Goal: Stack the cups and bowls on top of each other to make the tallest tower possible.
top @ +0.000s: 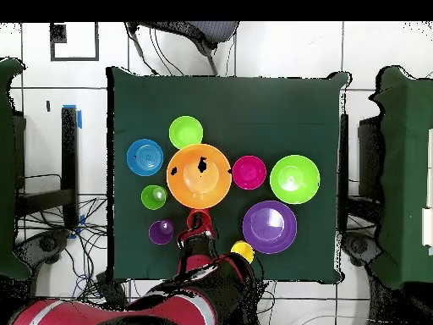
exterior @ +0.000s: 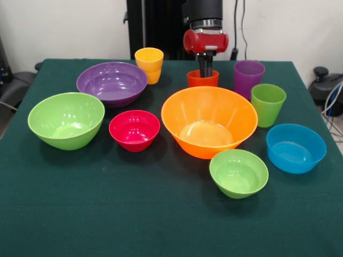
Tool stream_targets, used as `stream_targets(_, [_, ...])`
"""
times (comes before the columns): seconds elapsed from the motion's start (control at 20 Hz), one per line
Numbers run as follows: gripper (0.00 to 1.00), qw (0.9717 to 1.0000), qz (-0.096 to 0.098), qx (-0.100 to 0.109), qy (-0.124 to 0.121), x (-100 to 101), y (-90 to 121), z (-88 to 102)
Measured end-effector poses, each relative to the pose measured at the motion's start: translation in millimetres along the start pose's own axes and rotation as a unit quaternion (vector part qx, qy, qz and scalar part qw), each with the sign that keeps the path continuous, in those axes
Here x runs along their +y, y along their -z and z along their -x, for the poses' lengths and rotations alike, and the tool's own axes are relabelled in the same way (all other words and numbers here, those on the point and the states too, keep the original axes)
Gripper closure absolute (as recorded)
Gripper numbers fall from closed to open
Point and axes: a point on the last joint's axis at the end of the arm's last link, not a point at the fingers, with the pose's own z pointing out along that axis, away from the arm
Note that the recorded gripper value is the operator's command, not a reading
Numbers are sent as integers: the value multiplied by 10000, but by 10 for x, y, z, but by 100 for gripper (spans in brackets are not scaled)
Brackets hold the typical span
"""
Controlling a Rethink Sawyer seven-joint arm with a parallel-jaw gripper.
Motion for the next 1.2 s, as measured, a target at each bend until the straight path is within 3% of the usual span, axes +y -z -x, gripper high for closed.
stream_targets(0.6, [100, 9995, -268, -175, -38, -95, -18, -71])
stream_targets(1.2, [100, 9987, -492, -128, 36, -146, -1, -80])
